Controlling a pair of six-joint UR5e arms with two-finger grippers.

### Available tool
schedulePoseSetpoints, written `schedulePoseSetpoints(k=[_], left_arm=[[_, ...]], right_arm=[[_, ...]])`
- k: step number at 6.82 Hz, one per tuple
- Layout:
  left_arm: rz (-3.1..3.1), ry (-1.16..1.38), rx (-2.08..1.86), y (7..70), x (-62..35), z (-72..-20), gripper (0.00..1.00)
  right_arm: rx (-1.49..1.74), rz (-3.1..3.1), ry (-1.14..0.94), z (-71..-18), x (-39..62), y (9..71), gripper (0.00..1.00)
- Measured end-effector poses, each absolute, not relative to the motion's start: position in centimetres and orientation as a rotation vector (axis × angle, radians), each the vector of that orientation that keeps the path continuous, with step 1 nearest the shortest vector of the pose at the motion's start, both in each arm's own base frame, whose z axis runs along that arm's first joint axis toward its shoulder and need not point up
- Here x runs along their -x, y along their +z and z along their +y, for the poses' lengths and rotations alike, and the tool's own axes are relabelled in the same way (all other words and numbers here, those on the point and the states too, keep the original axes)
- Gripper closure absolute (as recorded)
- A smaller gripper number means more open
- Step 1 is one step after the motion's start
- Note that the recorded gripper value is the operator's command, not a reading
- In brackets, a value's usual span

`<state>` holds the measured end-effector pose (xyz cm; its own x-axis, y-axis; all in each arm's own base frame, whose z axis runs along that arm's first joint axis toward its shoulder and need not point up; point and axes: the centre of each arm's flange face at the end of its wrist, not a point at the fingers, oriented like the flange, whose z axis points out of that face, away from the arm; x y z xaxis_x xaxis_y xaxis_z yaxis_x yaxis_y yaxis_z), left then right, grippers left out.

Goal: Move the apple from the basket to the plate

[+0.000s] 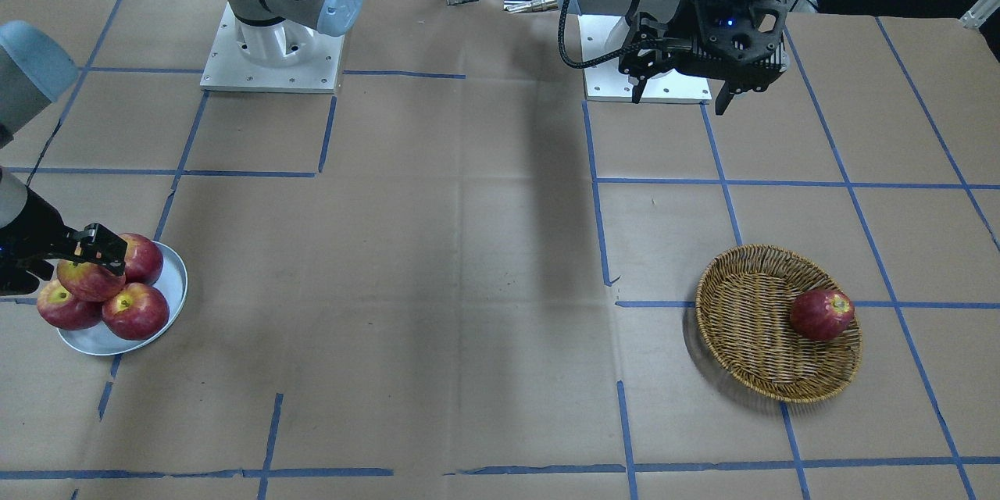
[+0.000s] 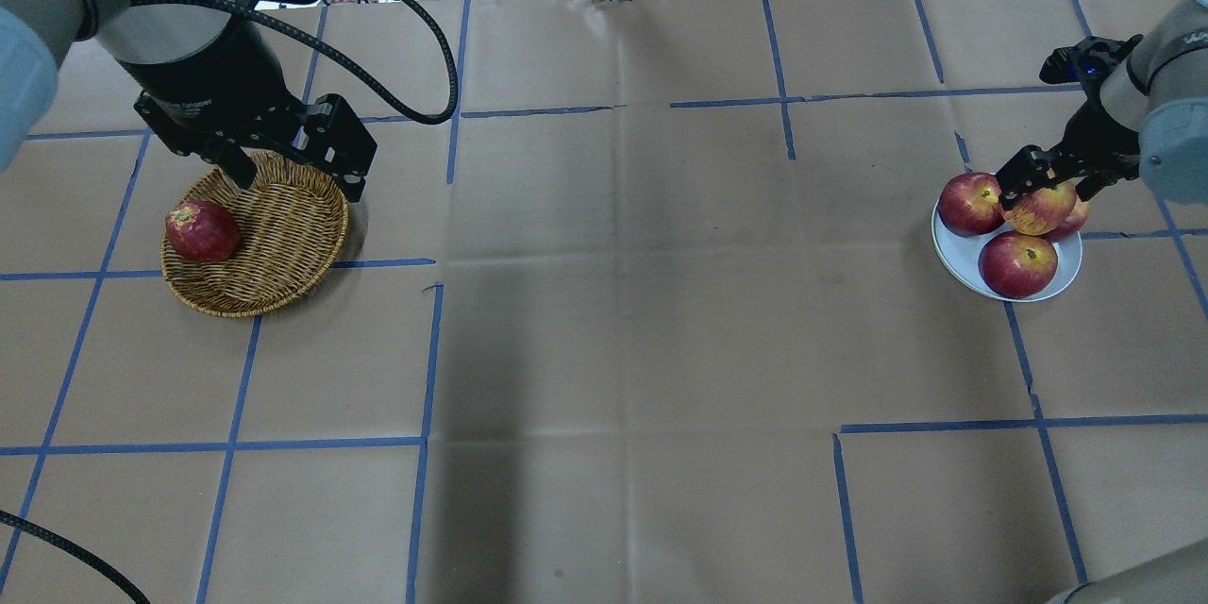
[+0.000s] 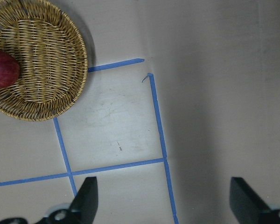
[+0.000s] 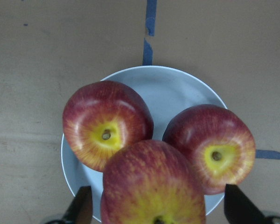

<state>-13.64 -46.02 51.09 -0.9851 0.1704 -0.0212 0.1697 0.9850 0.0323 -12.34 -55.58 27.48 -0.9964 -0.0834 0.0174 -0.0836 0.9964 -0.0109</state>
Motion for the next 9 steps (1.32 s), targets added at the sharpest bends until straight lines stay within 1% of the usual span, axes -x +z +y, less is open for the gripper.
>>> schedulePoseSetpoints(k=[2,3,5,7,9], left_arm=[[3.106,0.057,-0.268,50.8,13.6,-46.2,0.01],[3.105,0.054,-0.273,50.9,13.6,-46.1,0.01],[3.105,0.048,-0.277,51.1,13.6,-46.0,0.01],[3.105,0.054,-0.281,51.0,13.6,-45.6,0.01],[3.105,0.059,-0.284,50.9,13.7,-45.5,0.01]], right_arm=[[-0.143,-3.098,0.103,-56.3,11.5,32.0,0.0],[-0.151,-3.103,0.102,-56.4,9.5,35.7,0.0],[-0.082,-3.128,0.022,-55.1,2.5,42.0,0.0],[0.009,-3.135,-0.026,-53.1,-5.3,44.9,0.0],[0.032,-3.138,-0.055,-51.0,-11.1,45.9,0.0]])
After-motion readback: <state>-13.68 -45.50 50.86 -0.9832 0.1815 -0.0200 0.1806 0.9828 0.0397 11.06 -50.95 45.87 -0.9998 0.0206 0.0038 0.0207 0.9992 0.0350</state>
